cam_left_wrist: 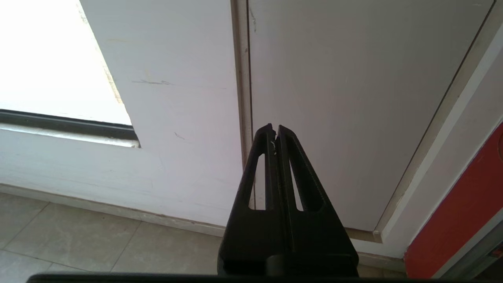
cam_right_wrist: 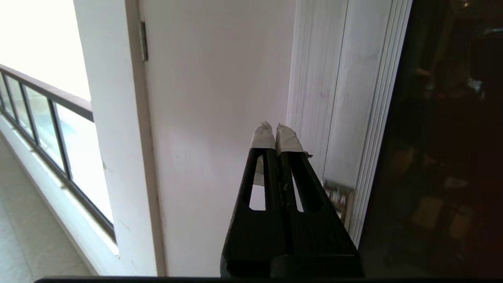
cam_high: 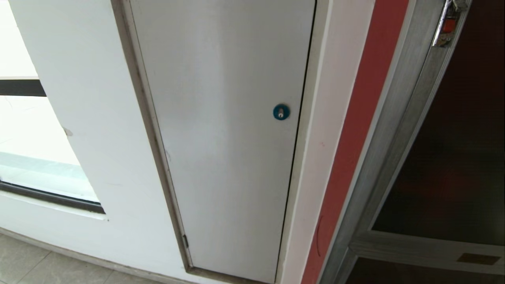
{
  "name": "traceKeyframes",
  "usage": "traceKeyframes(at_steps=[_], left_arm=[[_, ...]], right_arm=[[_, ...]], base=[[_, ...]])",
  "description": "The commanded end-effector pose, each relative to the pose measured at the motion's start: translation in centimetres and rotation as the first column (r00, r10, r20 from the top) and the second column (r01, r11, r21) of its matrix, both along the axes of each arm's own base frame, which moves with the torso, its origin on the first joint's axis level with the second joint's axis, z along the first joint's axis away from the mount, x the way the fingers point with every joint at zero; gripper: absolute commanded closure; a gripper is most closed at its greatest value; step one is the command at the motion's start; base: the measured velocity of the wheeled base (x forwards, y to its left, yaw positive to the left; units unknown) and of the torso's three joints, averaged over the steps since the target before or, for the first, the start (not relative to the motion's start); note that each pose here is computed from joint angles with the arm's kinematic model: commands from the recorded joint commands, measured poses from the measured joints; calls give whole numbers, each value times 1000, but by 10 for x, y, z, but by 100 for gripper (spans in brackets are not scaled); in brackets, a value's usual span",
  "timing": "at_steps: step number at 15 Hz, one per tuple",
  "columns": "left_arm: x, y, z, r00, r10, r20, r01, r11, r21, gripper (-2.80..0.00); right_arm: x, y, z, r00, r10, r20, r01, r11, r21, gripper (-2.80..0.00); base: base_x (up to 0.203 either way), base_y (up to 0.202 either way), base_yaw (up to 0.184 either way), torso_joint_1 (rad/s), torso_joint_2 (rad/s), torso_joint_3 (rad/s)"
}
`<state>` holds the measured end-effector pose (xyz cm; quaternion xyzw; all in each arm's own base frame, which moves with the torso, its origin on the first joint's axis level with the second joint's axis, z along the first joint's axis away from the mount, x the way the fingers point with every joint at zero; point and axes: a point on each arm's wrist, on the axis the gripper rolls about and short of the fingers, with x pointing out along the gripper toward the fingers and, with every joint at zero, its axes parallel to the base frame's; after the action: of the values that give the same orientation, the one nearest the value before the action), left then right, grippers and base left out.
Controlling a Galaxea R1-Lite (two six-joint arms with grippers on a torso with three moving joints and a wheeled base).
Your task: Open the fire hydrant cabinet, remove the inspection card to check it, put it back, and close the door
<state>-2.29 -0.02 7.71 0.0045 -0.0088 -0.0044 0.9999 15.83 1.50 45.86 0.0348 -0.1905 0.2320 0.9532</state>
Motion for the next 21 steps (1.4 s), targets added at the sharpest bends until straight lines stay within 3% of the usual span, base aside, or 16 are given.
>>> traceKeyframes(at_steps=[1, 12, 21], left_arm=[[1, 0, -2, 1000, 0, -7, 0, 1000, 0, 0], [1, 0, -2, 1000, 0, -7, 0, 1000, 0, 0], [1, 0, -2, 1000, 0, -7, 0, 1000, 0, 0]], right_arm=[[21, 1, 5, 1000, -3, 0, 3, 1000, 3, 0], [61, -1, 17, 992, -119, 30, 117, 991, 57, 0], [88, -11, 13, 986, -167, 18, 165, 985, 56, 0]], base=[[0, 0, 0, 0, 0, 0], [0, 0, 0, 0, 0, 0], [0, 0, 0, 0, 0, 0]])
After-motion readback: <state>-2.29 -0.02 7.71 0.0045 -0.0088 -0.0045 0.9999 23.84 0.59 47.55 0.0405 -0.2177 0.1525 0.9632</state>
